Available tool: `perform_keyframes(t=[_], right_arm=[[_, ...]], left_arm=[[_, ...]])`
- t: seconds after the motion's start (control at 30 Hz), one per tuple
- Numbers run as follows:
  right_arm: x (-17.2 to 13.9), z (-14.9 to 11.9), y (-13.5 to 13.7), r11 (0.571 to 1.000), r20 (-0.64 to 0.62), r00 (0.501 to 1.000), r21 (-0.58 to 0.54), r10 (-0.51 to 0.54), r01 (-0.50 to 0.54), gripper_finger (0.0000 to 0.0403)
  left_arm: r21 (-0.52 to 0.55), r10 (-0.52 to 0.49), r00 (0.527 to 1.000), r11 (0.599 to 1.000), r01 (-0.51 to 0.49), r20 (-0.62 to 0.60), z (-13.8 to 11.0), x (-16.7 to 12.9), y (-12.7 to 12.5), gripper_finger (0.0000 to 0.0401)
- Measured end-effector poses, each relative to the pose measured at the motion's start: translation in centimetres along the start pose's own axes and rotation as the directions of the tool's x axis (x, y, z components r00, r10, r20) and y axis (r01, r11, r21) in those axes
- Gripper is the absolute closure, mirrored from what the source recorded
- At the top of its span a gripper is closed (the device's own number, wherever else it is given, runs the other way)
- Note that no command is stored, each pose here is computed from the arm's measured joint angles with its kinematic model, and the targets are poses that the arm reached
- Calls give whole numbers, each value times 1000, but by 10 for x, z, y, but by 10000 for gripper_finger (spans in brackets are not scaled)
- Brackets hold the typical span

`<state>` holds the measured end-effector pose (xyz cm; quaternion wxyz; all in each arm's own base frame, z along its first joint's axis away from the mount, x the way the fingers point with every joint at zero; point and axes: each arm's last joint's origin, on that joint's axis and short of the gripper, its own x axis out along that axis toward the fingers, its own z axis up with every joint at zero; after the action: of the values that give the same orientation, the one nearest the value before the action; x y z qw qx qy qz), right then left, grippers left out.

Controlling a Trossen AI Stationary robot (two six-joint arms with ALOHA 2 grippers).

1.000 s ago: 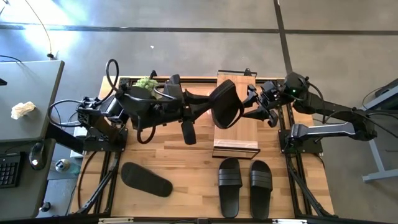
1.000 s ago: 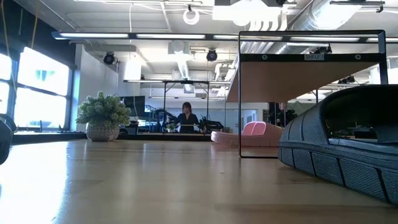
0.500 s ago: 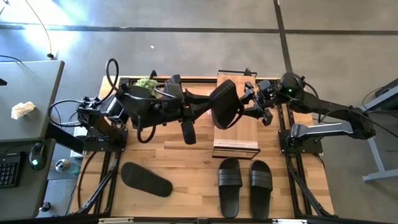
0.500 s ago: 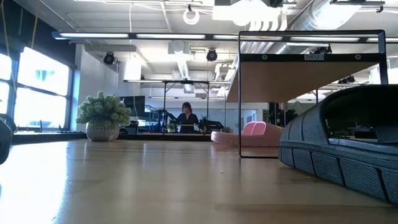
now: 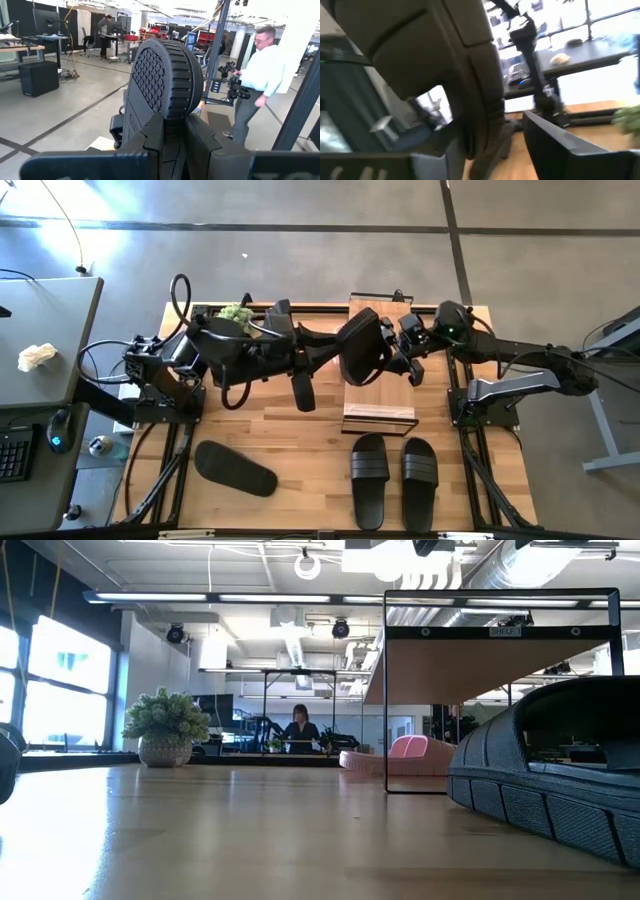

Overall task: Pick and place slides into the shelf
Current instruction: Put the black slipper under the shelf

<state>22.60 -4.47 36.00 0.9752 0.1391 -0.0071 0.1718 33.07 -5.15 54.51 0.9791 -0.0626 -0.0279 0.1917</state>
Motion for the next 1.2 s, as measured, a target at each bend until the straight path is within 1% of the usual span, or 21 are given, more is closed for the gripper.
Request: perform_keyframes(t=[0.1, 0.17, 0.23, 0.27, 0.3, 0.4, 0.5, 0.6, 0.7, 0.77, 0.83, 0.9, 0.97, 1.03, 1.1, 1.13, 1.17, 1.2], right_arm=[[1, 0, 1, 999, 10, 1000, -34, -22, 23, 283], [1, 0, 2, 999, 12, 1000, -38, -19, 19, 326], [1, 0, 2, 999, 6, 1000, -28, -17, 17, 370], [1, -1, 2, 1000, 3, 1000, -26, -17, 17, 381], [1, -1, 2, 1000, 1, 1000, -21, -19, 19, 385], [-1, -1, 2, 998, 2, 999, 18, -53, 52, 374], [-7, -2, 5, 996, -33, 996, 29, -84, 85, 385], [-15, -3, 9, 994, -66, 993, 26, -100, 102, 389], [-23, -4, 14, 990, -93, 988, 45, -126, 131, 389], [-30, -6, 17, 985, -123, 980, 62, -155, 163, 389], [-37, -9, 21, 976, -161, 971, 98, -179, 196, 389], [-44, -12, 24, 962, -201, 961, 158, -190, 223, 389], [-52, -15, 28, 943, -245, 953, 236, -177, 236, 389], [-57, -19, 31, 919, -293, 945, 315, -142, 236, 389], [-61, -23, 34, 890, -333, 939, 399, -86, 222, 389], [-61, -25, 36, 873, -349, 936, 439, -54, 214, 389], [-62, -26, 37, 853, -360, 933, 481, -20, 203, 389], [-61, -27, 37, 829, -373, 928, 524, 17, 195, 389]], left_arm=[[12, 3, 1000, 1000, -3, -18, -2, 0, 0, 363], [23, 5, 999, 1000, -4, -34, -4, 0, 1, 362], [21, 6, 999, 1000, -5, -47, -5, 0, 1, 352], [10, 7, 999, 1000, -6, -52, -5, -1, 1, 344], [0, 7, 998, 1000, -7, -55, -6, -1, 1, 334], [0, 9, 998, 1000, -9, -65, -6, -1, 1, 296], [64, 8, 995, 998, -2, -100, -8, -4, 4, 255], [98, -21, 991, 995, 35, -136, -8, -10, 6, 222], [145, -32, 987, 988, 55, -158, -6, -14, 8, 202], [175, -34, 983, 982, 66, -179, -6, -18, 10, 197], [230, -38, 977, 969, 87, -212, -6, -24, 10, 200], [311, -30, 969, 944, 108, -247, -7, -30, 13, 207], [391, -21, 952, 909, 145, -305, -12, -38, 11, 217], [477, 18, 934, 863, 166, -358, -19, -42, 11, 227], [573, 57, 909, 792, 210, -413, -30, -44, 6, 236], [621, 84, 897, 749, 231, -434, -35, -45, 4, 240], [670, 117, 882, 697, 254, -457, -41, -45, 2, 244], [719, 150, 867, 635, 283, -474, -48, -45, -1, 247]])
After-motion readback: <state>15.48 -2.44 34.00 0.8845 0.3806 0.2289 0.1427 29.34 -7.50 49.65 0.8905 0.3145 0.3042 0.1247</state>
